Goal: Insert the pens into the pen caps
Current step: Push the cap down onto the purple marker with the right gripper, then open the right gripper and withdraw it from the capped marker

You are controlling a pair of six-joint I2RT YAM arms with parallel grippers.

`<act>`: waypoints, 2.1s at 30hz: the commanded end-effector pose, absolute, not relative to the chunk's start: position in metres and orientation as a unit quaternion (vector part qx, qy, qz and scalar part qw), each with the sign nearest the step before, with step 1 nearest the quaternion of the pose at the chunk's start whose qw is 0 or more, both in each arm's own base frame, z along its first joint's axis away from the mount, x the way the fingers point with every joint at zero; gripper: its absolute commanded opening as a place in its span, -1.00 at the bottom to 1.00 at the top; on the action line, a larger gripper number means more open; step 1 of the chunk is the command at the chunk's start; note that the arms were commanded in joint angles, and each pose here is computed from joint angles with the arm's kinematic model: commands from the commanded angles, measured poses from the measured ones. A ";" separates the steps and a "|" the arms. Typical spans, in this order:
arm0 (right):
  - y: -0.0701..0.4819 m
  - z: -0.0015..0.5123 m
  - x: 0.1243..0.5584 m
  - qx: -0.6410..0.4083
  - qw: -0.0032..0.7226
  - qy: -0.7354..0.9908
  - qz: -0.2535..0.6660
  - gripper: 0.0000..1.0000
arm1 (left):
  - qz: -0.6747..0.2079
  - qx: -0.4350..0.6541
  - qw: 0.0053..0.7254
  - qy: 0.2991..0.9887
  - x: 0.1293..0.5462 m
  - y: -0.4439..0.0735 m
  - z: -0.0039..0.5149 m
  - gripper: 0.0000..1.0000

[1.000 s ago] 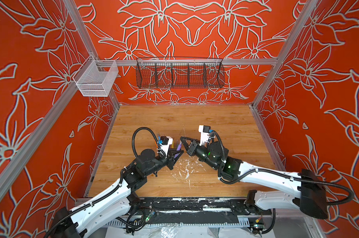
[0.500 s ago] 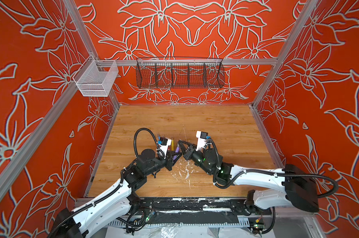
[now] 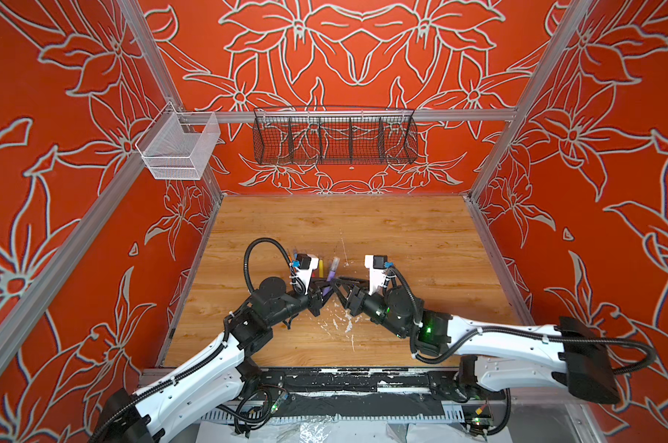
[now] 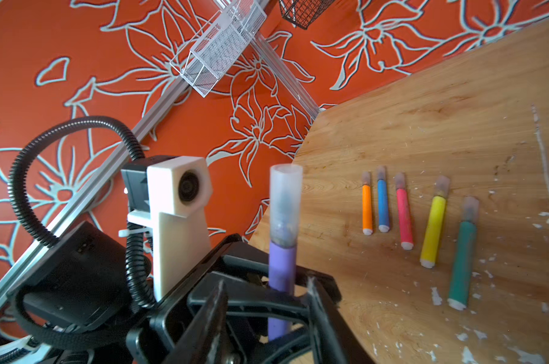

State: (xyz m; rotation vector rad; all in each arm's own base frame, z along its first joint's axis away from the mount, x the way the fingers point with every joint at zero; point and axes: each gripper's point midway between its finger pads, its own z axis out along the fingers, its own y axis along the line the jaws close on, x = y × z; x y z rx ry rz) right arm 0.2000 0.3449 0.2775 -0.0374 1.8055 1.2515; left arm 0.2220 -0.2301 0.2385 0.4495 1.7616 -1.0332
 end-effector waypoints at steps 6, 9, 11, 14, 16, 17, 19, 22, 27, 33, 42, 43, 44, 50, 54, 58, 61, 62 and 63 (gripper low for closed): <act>0.334 0.313 0.213 -0.037 0.443 0.739 0.505 0.06 | -0.438 0.209 0.531 0.695 0.219 -0.233 0.260 -1.00; 0.342 0.325 0.216 -0.048 0.443 0.739 0.505 0.07 | -0.438 0.210 0.531 0.694 0.218 -0.233 0.260 -1.00; 0.346 0.328 0.219 -0.049 0.442 0.744 0.498 0.08 | -0.438 0.211 0.530 0.694 0.218 -0.233 0.260 -1.00; 0.350 0.326 0.228 -0.042 0.439 0.756 0.483 0.07 | -0.439 0.212 0.530 0.694 0.218 -0.234 0.260 -1.00; 0.353 0.319 0.236 -0.033 0.432 0.765 0.476 0.06 | -0.440 0.212 0.531 0.693 0.217 -0.234 0.260 -1.00; 0.355 0.317 0.239 -0.031 0.427 0.769 0.475 0.06 | -0.440 0.213 0.530 0.693 0.217 -0.234 0.260 -1.00; 0.359 0.313 0.245 -0.029 0.420 0.774 0.472 0.03 | -0.440 0.213 0.531 0.692 0.217 -0.234 0.260 -1.00; 0.366 0.312 0.249 -0.036 0.418 0.778 0.467 -0.04 | -0.441 0.214 0.531 0.691 0.217 -0.234 0.261 -1.00; 0.372 0.320 0.251 -0.048 0.422 0.775 0.468 -0.13 | -0.440 0.215 0.531 0.691 0.217 -0.234 0.261 -1.00; 0.373 0.325 0.251 -0.054 0.424 0.774 0.466 -0.14 | -0.440 0.215 0.531 0.691 0.217 -0.234 0.260 -1.00; 0.381 0.311 0.249 -0.060 0.404 0.782 0.470 -1.00 | -0.444 0.209 0.531 0.691 0.217 -0.233 0.262 -1.00; 0.382 0.308 0.247 -0.059 0.398 0.783 0.474 -1.00 | -0.443 0.207 0.532 0.691 0.217 -0.233 0.263 -1.00; 0.383 0.303 0.245 -0.058 0.390 0.783 0.481 -1.00 | -0.440 0.197 0.535 0.694 0.220 -0.230 0.265 -1.00; 0.394 0.272 0.216 -0.083 0.352 0.789 0.496 -1.00 | -0.451 0.144 0.554 0.685 0.234 -0.225 0.296 -1.00; 0.401 0.259 0.192 -0.119 0.341 0.797 0.484 -1.00 | -0.441 0.114 0.568 0.686 0.251 -0.221 0.326 -1.00; 0.403 0.254 0.171 -0.140 0.330 0.794 0.492 -1.00 | -0.440 0.097 0.585 0.674 0.266 -0.219 0.354 -1.00; 0.403 0.247 0.157 -0.148 0.323 0.790 0.499 -1.00 | -0.450 0.081 0.592 0.664 0.278 -0.214 0.371 -1.00; 0.404 0.245 0.153 -0.149 0.318 0.789 0.505 -1.00 | -0.454 0.074 0.594 0.660 0.282 -0.211 0.376 -1.00; 0.405 0.243 0.149 -0.150 0.311 0.788 0.510 -1.00 | -0.458 0.068 0.596 0.656 0.285 -0.209 0.380 -1.00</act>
